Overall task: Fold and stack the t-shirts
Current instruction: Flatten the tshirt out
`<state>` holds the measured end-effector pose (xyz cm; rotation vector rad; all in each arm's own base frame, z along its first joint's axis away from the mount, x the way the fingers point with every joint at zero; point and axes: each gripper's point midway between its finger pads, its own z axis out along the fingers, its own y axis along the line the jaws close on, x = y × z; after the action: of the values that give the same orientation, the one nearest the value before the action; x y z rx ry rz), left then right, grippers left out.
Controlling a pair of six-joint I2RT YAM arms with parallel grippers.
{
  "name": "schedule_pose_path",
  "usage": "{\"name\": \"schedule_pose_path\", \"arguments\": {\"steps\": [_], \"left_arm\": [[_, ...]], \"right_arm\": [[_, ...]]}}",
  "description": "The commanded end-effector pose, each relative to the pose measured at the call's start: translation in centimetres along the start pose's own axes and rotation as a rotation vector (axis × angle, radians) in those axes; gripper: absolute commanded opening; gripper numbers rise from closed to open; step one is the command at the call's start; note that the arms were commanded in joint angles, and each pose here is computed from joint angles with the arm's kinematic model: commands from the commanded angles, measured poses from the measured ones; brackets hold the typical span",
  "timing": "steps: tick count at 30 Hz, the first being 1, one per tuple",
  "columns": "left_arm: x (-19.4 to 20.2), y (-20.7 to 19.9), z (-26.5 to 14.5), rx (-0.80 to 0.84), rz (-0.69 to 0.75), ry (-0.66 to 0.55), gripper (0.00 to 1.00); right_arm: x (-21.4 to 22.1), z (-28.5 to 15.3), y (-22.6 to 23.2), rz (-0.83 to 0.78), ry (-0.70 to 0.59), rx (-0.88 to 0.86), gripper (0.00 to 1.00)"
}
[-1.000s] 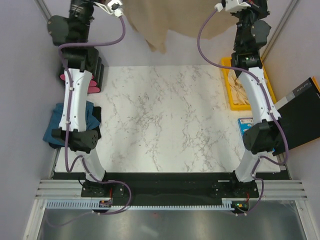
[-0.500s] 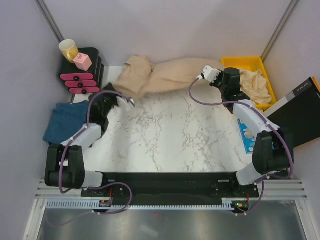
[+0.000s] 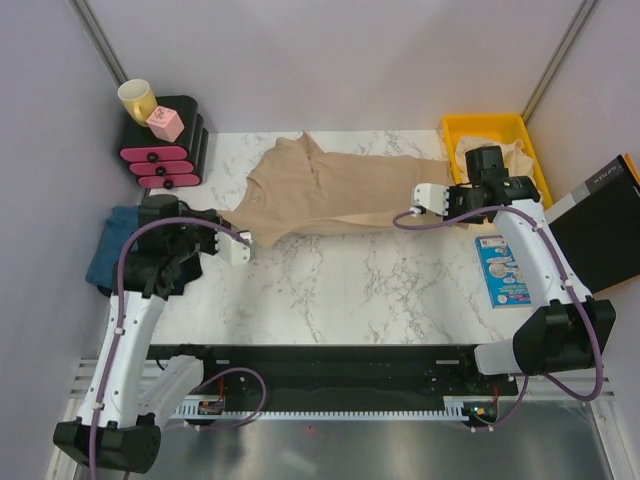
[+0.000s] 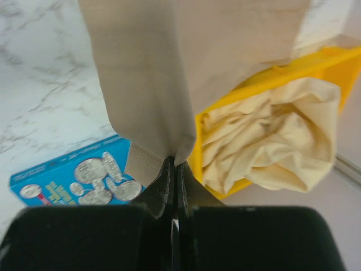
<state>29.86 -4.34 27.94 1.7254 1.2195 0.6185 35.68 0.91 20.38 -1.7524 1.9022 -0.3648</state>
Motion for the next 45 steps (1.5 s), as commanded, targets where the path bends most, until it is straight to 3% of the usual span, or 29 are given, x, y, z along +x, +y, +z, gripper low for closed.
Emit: {"name": "schedule_pose_path", "arguments": {"steps": [1,5,8,11,16,21,26,31,33,34,36,38,40,41,44,45], "left_arm": [[-1.0,-6.1,-1.9,0.433,-0.202,-0.018,0.02],[-1.2,-1.8,-3.7,0.529,-0.262,0.004,0.02],[-1.1,4.0,-3.0,0.485,-0.453,0.060,0.02],[-0.5,8.2,-2.8,0.377,-0.337,0.053,0.02],[-1.4,12.2,-2.9,0.231,-0.329,0.016,0.02],[-1.2,15.8,-5.6,0.080,-0.187,0.054,0.02],[-1.0,23.7,-10.6,-0.248,0.041,0.121,0.02],[-1.5,32.9,-17.4,-0.645,0.270,0.240,0.02],[-1.8,34.9,-18.4,-0.745,0.331,0.265,0.02],[-2.5,37.6,-21.2,-0.902,0.412,0.311,0.02],[-2.5,39.3,-22.7,-0.977,0.469,0.360,0.02],[-1.6,39.9,-20.9,-0.926,0.488,0.382,0.02],[-0.6,39.8,-20.1,-0.887,0.543,0.424,0.02],[-0.7,40.5,-20.7,-0.934,0.575,0.447,0.02],[2.1,41.2,-16.5,-0.897,0.647,0.504,0.02],[2.1,42.5,-18.2,-0.966,0.657,0.560,0.02]], "right_arm": [[0.6,-1.6,5.8,-0.107,0.000,-0.221,0.00],[-0.3,-2.2,5.5,-0.090,-0.027,-0.208,0.00],[-1.0,-3.0,4.5,-0.038,-0.042,-0.219,0.00],[-2.8,-4.7,3.2,0.026,-0.108,-0.216,0.00],[-5.5,-8.2,-0.4,0.113,-0.221,-0.063,0.00],[-6.7,-14.2,-5.1,0.058,-0.269,0.208,0.00],[-7.5,-24.8,-12.7,-0.017,-0.287,0.680,0.00],[-7.5,-32.9,-17.0,-0.079,-0.263,1.046,0.00],[-7.3,-33.9,-18.0,-0.106,-0.232,1.114,0.00],[-7.5,-34.8,-18.7,-0.120,-0.235,1.161,0.00],[-7.3,-35.0,-19.6,-0.140,-0.198,1.195,0.00],[-6.9,-33.6,-20.4,-0.139,-0.164,1.181,0.00],[-5.6,-32.8,-21.3,-0.160,-0.053,1.208,0.00],[-5.0,-30.9,-21.6,-0.146,-0.029,1.223,0.00],[-3.9,-32.2,-23.6,-0.122,0.067,1.374,0.00],[-4.1,-33.1,-24.1,-0.089,0.051,1.414,0.00]]}}
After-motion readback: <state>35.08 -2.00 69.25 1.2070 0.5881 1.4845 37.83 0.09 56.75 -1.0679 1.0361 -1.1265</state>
